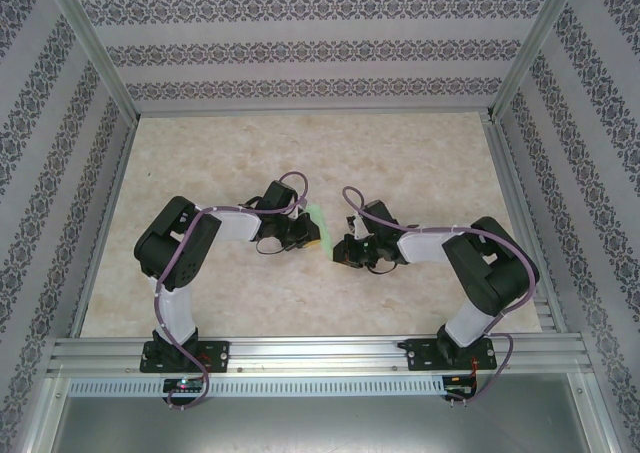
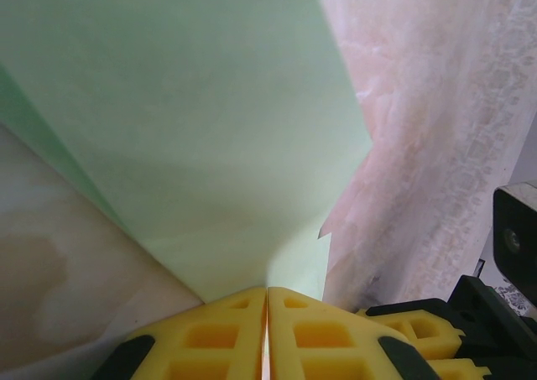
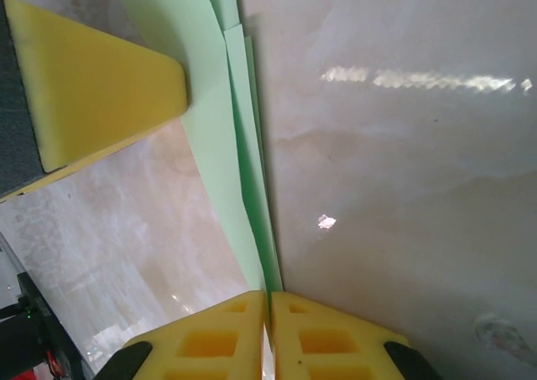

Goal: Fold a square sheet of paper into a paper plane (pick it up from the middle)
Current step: Fold the wing for the fifth time at the center of the table.

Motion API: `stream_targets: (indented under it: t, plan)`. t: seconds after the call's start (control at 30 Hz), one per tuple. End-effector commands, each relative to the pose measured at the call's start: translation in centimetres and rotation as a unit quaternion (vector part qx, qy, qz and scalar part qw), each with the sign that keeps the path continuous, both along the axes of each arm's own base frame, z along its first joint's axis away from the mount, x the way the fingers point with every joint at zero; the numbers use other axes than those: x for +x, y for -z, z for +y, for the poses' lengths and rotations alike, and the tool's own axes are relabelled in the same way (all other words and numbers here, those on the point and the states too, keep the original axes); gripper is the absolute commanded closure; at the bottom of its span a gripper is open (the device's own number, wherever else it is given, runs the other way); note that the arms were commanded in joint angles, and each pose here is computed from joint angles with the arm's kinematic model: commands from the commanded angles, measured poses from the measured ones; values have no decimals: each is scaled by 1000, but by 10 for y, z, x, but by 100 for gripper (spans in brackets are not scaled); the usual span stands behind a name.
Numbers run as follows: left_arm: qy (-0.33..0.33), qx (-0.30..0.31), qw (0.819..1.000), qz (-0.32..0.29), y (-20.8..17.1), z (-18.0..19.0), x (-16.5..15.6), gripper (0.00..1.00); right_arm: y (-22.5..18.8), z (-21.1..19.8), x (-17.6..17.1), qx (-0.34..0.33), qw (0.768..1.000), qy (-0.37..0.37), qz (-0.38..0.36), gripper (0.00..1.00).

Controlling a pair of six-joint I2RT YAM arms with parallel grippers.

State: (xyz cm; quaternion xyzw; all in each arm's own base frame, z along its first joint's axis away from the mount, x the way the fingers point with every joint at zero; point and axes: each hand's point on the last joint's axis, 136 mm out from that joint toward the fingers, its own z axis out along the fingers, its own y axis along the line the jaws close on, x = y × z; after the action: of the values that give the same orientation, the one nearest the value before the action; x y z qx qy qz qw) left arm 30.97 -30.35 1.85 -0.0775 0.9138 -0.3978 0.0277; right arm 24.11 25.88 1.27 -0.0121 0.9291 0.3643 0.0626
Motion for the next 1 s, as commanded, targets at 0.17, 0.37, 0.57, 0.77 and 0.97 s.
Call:
stream_targets:
  t: [0.17,0.37,0.57,0.77,0.97]
  plan:
    - [-11,75,996,41,38,22,-15,88,-30,-4,9,-29,999,5,-46,79]
    - [-9,75,996,44,40,22,-16,88,-53,11,17,-21,997,-15,-73,81]
    - [-7,78,996,46,40,22,-16,88,-40,38,26,-7,998,-47,-49,90]
    - [-8,79,996,47,40,22,-17,88,-24,35,31,-16,998,-44,-38,91]
    - [-9,81,996,46,39,23,-16,89,1,25,20,-28,999,-42,-9,91]
